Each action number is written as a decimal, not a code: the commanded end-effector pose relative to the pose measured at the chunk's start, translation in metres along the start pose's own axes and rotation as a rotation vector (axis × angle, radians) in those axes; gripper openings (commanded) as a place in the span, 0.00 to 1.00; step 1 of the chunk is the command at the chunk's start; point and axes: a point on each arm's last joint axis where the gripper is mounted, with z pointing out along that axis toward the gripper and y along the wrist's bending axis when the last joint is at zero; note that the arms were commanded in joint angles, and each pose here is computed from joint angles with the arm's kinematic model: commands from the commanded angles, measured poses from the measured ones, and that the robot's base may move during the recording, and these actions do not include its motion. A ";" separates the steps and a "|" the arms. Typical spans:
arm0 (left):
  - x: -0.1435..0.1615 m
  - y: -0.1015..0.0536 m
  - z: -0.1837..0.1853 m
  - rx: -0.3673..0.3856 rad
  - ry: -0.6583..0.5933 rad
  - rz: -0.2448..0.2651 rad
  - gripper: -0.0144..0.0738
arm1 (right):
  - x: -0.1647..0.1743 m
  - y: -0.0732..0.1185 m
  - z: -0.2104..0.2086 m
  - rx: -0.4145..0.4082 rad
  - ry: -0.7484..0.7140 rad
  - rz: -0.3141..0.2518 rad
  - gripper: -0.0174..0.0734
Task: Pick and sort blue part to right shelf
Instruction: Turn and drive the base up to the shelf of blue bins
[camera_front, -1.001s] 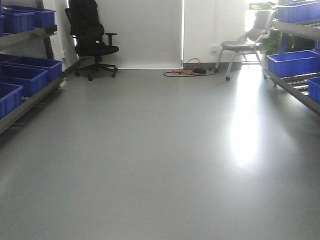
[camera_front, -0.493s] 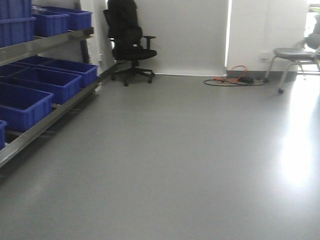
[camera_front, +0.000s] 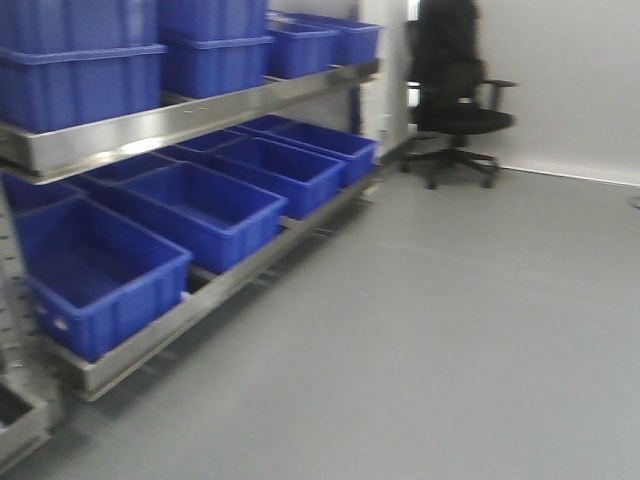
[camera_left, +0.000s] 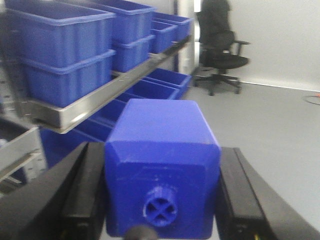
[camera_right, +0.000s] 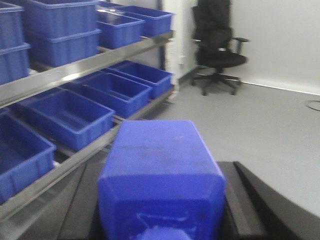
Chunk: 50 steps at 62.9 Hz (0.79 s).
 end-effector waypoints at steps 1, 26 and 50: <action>-0.018 0.001 -0.002 -0.005 -0.114 -0.011 0.57 | -0.017 0.001 -0.001 -0.006 -0.113 -0.003 0.66; -0.018 0.001 -0.002 -0.005 -0.114 -0.011 0.57 | -0.017 0.001 -0.001 -0.006 -0.113 -0.003 0.66; -0.018 0.001 -0.002 -0.005 -0.114 -0.011 0.57 | -0.017 0.001 -0.001 -0.006 -0.113 -0.003 0.66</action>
